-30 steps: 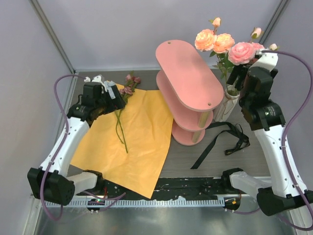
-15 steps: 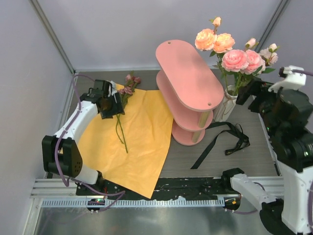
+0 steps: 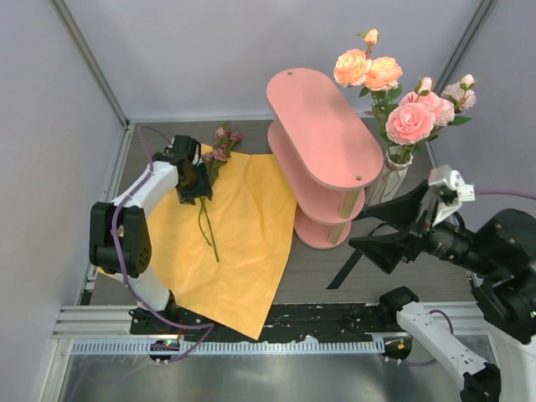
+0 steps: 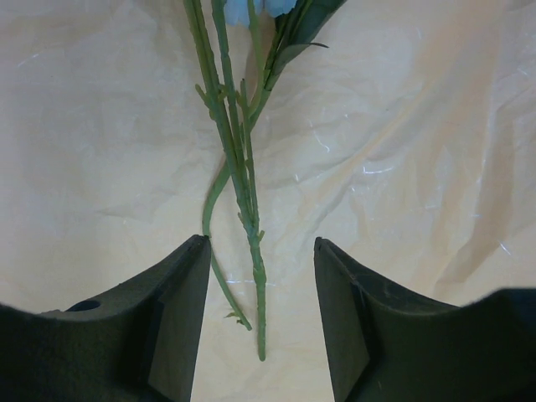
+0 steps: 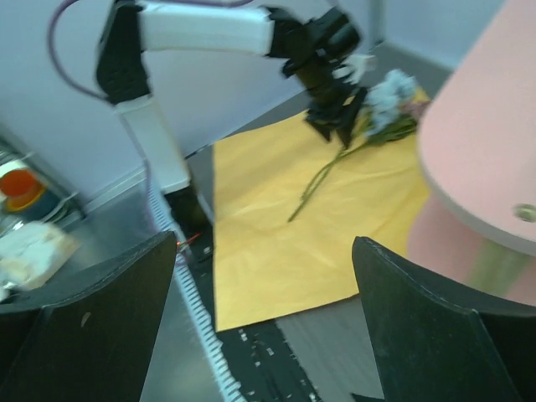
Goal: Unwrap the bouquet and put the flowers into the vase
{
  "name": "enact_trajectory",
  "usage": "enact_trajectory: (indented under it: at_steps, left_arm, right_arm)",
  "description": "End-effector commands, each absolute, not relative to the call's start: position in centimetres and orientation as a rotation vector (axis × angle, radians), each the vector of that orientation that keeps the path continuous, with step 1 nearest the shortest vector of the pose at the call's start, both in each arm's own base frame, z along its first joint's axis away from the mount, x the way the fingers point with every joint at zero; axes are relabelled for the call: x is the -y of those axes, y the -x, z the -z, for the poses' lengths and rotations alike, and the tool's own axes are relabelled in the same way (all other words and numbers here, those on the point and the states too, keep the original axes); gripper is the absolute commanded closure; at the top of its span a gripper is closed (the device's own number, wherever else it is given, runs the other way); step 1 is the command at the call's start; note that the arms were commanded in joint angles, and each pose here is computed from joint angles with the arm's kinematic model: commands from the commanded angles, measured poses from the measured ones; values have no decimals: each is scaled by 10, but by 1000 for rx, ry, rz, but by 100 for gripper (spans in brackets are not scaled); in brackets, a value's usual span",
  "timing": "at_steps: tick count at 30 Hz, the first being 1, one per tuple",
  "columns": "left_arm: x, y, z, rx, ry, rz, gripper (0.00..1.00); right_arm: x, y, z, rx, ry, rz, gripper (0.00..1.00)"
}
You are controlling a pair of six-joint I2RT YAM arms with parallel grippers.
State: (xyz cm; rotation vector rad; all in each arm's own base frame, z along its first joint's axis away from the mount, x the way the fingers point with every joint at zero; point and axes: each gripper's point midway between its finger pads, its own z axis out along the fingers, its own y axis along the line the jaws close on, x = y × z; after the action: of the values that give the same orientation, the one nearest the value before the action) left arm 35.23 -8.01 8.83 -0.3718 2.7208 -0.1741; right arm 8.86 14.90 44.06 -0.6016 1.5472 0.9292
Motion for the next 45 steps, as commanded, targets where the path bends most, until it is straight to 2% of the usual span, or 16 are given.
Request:
enact_trajectory:
  at_steps: [1, 9, 13, 18, 21, 23, 27, 33, 37, 40, 45]
  left_arm:
    - [72, -372, -87, -2682, 417, 105, 45]
    - [73, -389, -59, -2698, 469, 74, 52]
    - [75, -393, -49, -2700, 488, 79, 65]
    - [76, -391, -51, -2675, 481, 61, 73]
    - [75, -390, -55, -2667, 470, 54, 84]
    - [73, -389, -58, -2658, 468, 42, 97]
    - [70, -384, -78, -2614, 450, 53, 100]
    - [71, -365, -151, -2445, 366, 156, 100]
    - [94, -343, -217, -2263, 215, 395, 100]
    - [114, -322, -275, -2047, 54, 567, 100]
    - [154, -258, -360, -1673, -259, 870, 100]
  right_arm:
    - [-191, -64, -458, -1443, 821, -1285, 9]
    - [-222, -103, -468, -1481, 863, -1387, 13]
    - [-247, -121, -463, -1516, 893, -1390, 14]
    - [-288, -127, -446, -1560, 961, -1303, 15]
    - [-316, -132, -430, -1605, 972, -1221, 16]
    - [-328, -141, -419, -1648, 950, -1173, 16]
    - [-335, -161, -416, -1700, 857, -1122, 16]
    - [-336, -185, -425, -1767, 699, -1057, 16]
    - [-354, -188, -419, -1822, 720, -1091, 16]
    - [-369, -183, -416, -1842, 783, -1150, 16]
    - [-388, -176, -423, -1810, 847, -1251, 16]
